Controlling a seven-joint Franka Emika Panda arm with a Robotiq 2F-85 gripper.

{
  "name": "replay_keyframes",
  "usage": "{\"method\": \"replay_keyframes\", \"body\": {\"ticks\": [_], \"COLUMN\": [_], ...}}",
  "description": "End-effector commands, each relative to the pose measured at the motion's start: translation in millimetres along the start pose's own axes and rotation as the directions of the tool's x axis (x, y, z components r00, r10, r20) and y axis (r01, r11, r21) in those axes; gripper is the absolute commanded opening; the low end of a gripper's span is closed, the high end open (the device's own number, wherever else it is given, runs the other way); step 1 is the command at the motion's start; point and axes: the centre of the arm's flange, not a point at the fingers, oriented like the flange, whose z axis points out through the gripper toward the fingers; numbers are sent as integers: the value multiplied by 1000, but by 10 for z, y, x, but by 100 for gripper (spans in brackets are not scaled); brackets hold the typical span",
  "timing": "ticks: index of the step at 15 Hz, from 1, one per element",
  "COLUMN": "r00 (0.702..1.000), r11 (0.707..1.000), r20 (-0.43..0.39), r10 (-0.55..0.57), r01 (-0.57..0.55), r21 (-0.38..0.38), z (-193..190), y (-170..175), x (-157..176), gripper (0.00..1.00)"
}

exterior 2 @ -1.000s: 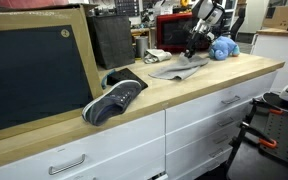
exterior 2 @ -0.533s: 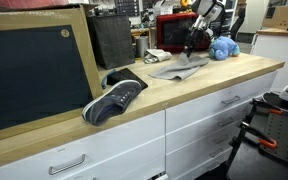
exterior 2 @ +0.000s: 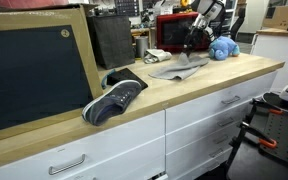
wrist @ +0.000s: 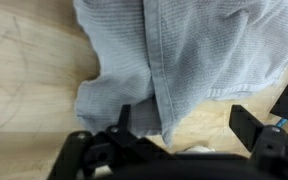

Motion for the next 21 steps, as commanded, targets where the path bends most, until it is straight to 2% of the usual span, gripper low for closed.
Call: {"method": "replay_keyframes", "body": {"ticks": [1, 2, 4, 12, 13, 17, 21], "r00": [999, 999, 999, 999, 999, 999, 999], "r11": [999, 999, 999, 997, 997, 997, 998], "r20": [27, 29, 35, 44, 44, 34, -15], "r10": [19, 18, 16, 11, 11, 13, 50], "r01": [-20, -19, -17, -14, -14, -16, -49], "r21": [27, 34, 45, 73, 74, 71, 34], "z": [-53, -51, -45, -42, -49, -120, -380], "y": [-151, -166, -184, -191, -183, -147, 83], "x": [-23, -24, -18, 24, 34, 71, 157], "gripper": [100, 77, 66, 5, 0, 1, 1]}}
